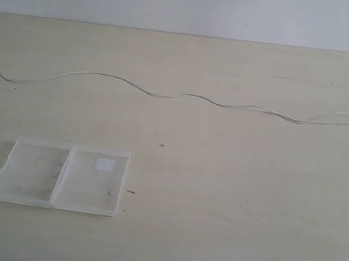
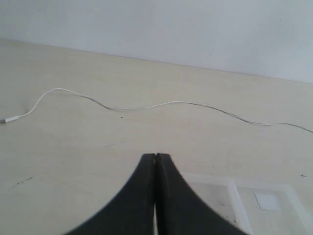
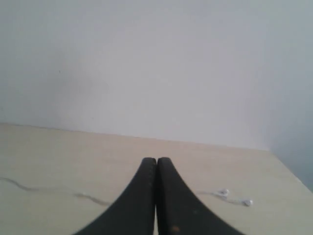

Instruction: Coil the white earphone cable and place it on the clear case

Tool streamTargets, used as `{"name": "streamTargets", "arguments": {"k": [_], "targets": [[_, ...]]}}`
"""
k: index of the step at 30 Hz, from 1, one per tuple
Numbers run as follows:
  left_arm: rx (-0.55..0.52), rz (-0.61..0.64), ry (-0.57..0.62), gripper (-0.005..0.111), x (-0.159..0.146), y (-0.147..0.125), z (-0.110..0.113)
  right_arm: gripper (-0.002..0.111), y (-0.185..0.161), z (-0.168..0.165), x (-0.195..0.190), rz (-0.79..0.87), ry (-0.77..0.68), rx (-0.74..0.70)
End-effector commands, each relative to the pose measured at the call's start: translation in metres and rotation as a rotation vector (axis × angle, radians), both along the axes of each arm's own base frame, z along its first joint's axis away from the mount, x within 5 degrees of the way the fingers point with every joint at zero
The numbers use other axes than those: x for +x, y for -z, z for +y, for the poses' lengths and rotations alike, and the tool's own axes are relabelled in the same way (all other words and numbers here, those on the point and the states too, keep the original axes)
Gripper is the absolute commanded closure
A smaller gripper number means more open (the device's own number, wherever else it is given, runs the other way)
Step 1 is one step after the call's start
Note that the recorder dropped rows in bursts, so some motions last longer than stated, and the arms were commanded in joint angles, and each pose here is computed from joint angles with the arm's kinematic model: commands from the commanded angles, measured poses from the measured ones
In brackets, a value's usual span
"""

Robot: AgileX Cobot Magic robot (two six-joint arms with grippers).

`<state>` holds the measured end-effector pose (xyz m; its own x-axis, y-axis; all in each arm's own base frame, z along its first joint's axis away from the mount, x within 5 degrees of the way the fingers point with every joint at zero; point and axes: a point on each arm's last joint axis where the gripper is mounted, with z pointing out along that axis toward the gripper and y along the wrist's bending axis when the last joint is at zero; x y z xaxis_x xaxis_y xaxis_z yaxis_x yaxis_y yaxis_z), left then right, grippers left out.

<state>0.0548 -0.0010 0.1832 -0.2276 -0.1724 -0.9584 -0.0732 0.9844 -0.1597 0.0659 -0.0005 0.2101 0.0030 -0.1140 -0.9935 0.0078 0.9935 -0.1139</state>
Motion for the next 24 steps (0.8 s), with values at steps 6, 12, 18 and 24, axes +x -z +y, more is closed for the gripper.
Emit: {"name": "streamTargets", "arguments": {"k": [6, 12, 18, 24], "targets": [[-0.012, -0.023, -0.006, 0.107, 0.000, -0.003, 0.000, 0.108, -0.032, 0.001, -0.007, -0.377, -0.072, 0.327], [-0.012, -0.023, -0.006, 0.107, 0.000, -0.003, 0.000, 0.108, -0.032, -0.001, -0.007, -0.360, -0.152, 0.823], [-0.012, -0.023, -0.006, 0.107, 0.000, -0.003, 0.000, 0.108, -0.012, -0.002, -0.002, -0.155, -0.072, 1.207], [-0.012, -0.023, -0.006, 0.107, 0.000, -0.003, 0.000, 0.108, -0.022, -0.001, -0.001, -0.110, -0.047, 1.068]]}}
